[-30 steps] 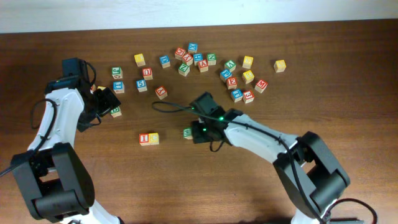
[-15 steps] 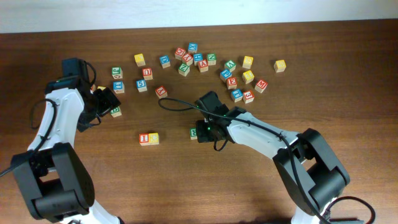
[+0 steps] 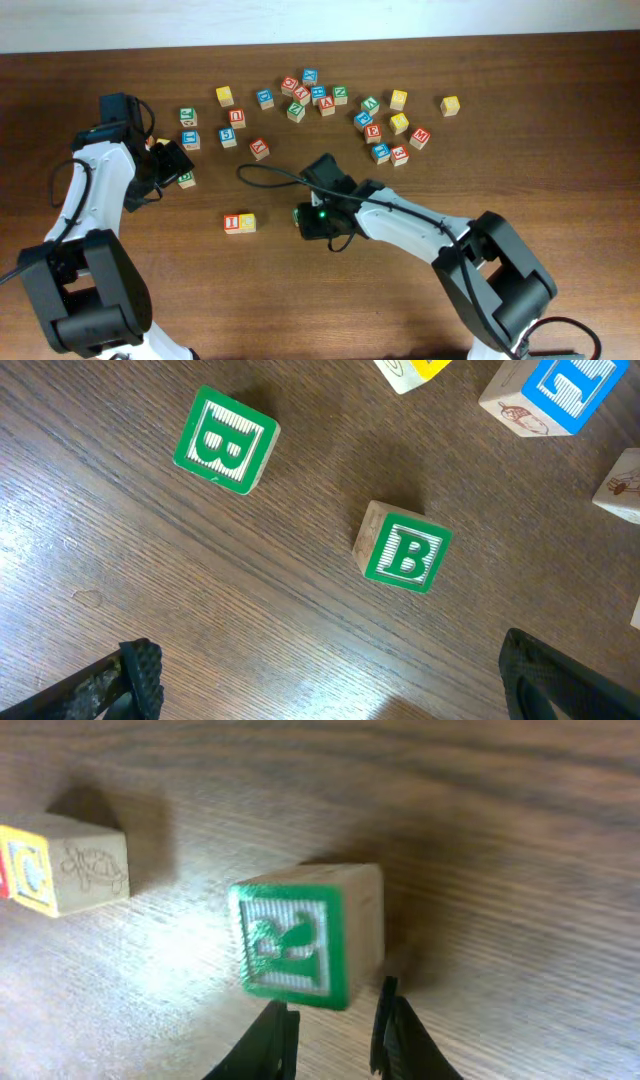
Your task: Spell out ICRA
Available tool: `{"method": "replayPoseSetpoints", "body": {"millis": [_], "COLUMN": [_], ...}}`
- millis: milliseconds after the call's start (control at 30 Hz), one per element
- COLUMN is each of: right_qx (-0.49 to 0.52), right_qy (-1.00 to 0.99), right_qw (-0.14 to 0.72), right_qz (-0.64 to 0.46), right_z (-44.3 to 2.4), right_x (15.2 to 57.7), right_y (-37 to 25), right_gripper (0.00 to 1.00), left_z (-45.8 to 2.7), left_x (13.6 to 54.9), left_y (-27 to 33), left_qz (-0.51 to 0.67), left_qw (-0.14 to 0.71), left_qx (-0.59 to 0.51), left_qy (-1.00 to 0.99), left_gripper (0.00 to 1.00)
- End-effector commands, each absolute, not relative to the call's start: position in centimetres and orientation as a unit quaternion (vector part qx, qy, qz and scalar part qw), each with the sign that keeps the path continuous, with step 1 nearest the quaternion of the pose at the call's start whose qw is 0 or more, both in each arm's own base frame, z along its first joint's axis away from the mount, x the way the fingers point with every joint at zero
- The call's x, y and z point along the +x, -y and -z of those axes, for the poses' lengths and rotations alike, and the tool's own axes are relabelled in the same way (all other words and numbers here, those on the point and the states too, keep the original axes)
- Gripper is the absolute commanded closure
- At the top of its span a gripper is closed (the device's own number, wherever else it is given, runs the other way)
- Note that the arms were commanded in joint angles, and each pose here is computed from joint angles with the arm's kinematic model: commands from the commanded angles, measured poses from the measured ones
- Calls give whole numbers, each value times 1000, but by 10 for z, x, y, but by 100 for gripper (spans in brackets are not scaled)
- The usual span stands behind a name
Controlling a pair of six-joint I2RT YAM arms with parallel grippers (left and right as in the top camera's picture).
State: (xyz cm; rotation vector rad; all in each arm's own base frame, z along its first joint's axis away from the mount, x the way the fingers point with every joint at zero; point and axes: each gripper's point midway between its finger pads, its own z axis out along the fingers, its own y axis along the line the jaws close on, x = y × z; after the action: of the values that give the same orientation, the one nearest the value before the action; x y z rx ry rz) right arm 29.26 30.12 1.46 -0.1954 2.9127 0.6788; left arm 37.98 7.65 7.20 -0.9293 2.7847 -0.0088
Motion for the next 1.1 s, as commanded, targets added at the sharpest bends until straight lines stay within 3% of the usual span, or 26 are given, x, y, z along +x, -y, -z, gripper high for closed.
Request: {"method": "replayPoseSetpoints", "body": {"millis": [0, 233, 400, 433, 467, 533, 1067], "right_qx": [-58, -33, 36, 46, 60, 78, 102], "right_qy": [-972, -988, -989, -989, -988, -987, -984], "right_qw": [66, 49, 51, 52, 54, 55, 59], "right_qz": [-216, -143, -132, -131, -131, -131, -130], "right_z": [-8, 5, 6, 6, 6, 6, 6], "right_x": [291, 286, 315, 320, 325, 332, 341], "right_y": [-297, -261, -216, -210, -201, -189, -173], "right_gripper": [80, 80, 78, 71, 45, 4, 2], "left_z": [-73, -73, -73, -73, -73, -73, -73], "left_x": [382, 382, 382, 382, 382, 382, 382], "left_y": [-77, -77, -77, -77, -77, -77, -77], "left_qz": [6, 6, 6, 6, 6, 6, 6], "left_qw": [105, 105, 105, 105, 105, 105, 105], "left_qx": [-313, -313, -313, -313, -313, -313, -313], "left_qy": [-944, -944, -944, -944, -944, -944, -944], "left_gripper": [1, 1, 1, 1, 1, 1, 1]}}
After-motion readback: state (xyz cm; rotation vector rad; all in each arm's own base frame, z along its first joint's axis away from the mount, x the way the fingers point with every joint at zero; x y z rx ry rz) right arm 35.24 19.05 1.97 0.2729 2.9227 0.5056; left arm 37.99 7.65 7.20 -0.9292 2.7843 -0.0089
